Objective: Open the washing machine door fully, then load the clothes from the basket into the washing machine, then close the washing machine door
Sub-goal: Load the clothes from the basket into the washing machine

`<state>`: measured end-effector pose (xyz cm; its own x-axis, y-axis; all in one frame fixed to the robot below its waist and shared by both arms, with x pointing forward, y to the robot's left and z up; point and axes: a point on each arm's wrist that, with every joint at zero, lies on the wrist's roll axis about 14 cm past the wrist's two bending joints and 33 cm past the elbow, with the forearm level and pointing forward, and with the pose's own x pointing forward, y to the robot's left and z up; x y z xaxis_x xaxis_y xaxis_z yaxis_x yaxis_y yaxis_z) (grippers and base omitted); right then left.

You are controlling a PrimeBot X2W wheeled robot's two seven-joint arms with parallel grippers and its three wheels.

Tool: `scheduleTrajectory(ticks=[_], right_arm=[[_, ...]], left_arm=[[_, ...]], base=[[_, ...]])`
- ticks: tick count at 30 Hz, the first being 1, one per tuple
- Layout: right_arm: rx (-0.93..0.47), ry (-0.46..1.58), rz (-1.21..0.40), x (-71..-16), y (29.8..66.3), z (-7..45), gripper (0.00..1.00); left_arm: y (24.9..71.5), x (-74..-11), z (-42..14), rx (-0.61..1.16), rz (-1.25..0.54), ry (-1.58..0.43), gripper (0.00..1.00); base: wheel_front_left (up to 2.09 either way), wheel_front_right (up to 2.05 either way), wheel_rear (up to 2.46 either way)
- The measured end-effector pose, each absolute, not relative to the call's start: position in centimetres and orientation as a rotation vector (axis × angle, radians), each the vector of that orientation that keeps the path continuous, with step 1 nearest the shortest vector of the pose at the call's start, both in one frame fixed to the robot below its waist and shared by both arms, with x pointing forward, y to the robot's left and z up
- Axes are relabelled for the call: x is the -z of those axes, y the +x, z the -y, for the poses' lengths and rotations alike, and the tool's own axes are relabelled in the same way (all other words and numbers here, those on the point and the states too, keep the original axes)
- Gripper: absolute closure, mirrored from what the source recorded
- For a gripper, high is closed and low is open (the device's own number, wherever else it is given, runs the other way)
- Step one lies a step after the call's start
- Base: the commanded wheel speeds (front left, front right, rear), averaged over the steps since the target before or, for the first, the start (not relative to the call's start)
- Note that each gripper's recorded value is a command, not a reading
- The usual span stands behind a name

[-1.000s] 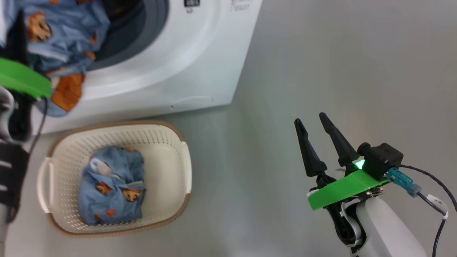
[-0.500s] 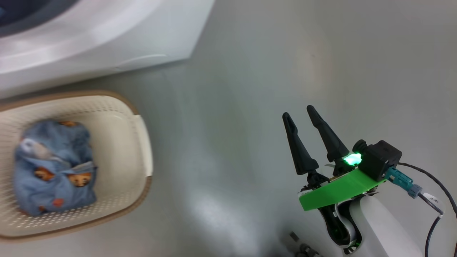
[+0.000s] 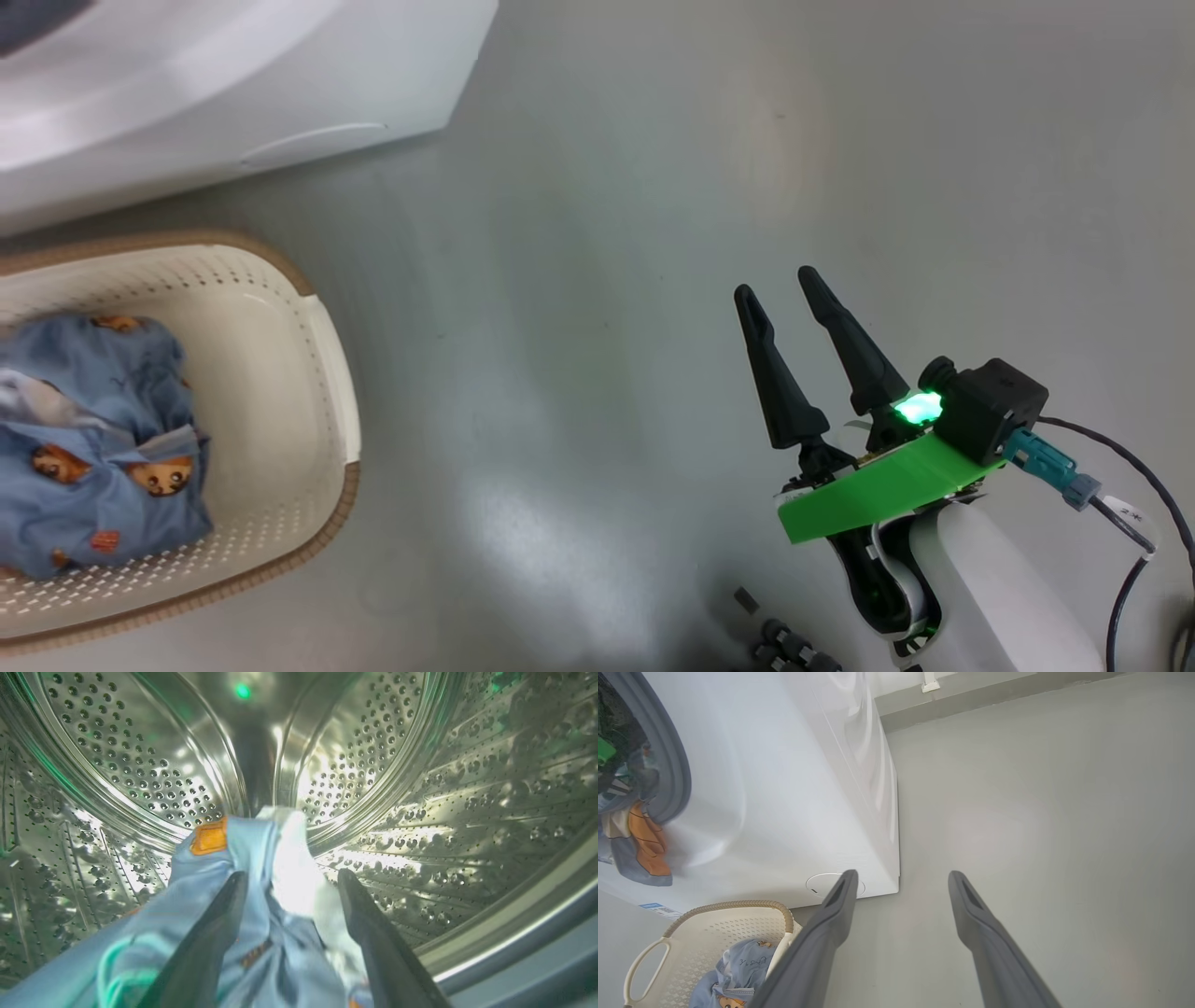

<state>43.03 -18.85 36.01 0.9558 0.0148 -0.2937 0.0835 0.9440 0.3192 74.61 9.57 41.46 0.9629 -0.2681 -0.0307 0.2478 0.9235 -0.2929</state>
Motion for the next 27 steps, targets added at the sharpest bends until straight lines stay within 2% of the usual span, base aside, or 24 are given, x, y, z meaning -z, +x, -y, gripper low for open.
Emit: scheduleTrajectory(ticks=[7,17,27], right_arm=[[0.008,0.34,-0.26,-37.4,43.8,18.3,0.0],[-0.022,0.35,-0.207,-39.7,44.0,17.5,0.0],[-0.049,0.337,-0.146,-42.7,43.6,17.0,0.0]], left_arm=[[73.5,-42.5,-9.9,0.266,-0.093,-0.257,0.0],[69.2,-43.6,-9.5,0.297,-0.119,-0.258,0.0],[62.0,-44.6,-9.9,0.329,-0.135,-0.261,0.0]], base=[[0.0,0.0,0.0],[0.0,0.0,0.0],[0.0,0.0,0.0]])
